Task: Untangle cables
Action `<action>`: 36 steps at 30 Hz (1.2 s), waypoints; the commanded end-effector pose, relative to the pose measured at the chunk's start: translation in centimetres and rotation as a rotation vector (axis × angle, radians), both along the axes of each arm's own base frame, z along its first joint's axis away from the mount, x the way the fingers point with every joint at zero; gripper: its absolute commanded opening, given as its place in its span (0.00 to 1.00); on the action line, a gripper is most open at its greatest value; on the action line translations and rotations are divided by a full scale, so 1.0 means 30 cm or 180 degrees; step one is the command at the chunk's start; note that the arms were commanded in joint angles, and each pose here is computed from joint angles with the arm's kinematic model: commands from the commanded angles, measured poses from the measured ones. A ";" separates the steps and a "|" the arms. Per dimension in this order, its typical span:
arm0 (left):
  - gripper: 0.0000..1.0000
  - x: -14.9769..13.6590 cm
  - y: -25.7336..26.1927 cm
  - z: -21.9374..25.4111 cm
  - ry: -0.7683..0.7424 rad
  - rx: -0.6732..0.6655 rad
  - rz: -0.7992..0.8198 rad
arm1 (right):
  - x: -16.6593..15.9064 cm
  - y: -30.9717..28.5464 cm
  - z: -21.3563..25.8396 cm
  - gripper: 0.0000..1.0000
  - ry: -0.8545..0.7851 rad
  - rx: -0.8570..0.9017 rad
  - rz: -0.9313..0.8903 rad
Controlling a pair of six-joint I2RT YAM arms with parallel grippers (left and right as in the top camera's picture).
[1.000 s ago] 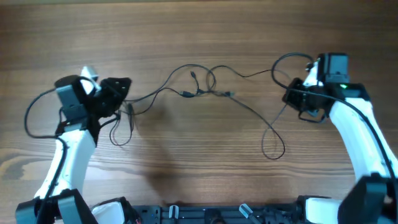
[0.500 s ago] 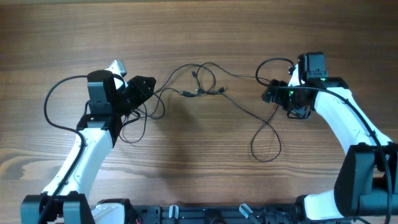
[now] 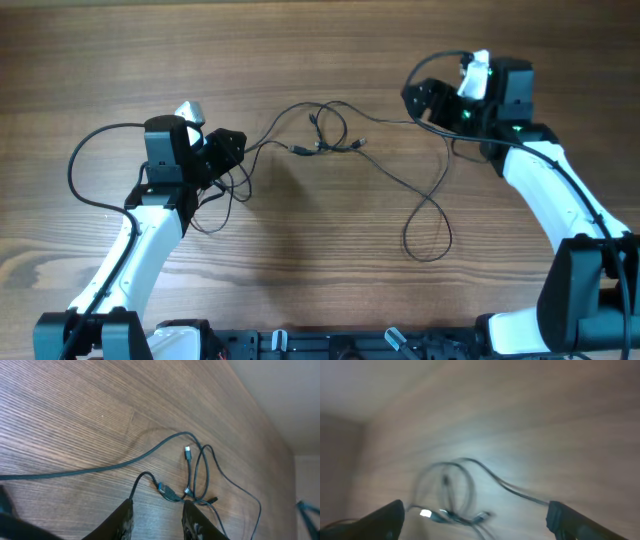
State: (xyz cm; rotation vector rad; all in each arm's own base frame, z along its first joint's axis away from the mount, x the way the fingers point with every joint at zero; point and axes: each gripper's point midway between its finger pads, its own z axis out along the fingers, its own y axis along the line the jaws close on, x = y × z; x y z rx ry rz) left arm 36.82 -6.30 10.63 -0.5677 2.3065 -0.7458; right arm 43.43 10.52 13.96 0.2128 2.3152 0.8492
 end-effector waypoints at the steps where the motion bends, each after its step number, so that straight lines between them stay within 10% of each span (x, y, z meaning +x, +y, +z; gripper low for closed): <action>1: 0.34 -0.001 0.001 -0.010 0.0004 0.0074 -0.0035 | -0.019 0.184 -0.023 0.90 0.0013 0.0258 0.0479; 24: 0.36 -0.028 0.002 -0.038 0.0159 0.0077 -0.0035 | 0.038 0.619 -0.317 0.85 -0.0377 -0.0662 0.1084; 36: 0.36 -0.031 0.002 -0.040 0.0173 0.0077 -0.0036 | 0.044 0.609 -0.408 0.58 -0.0267 -0.0931 0.0899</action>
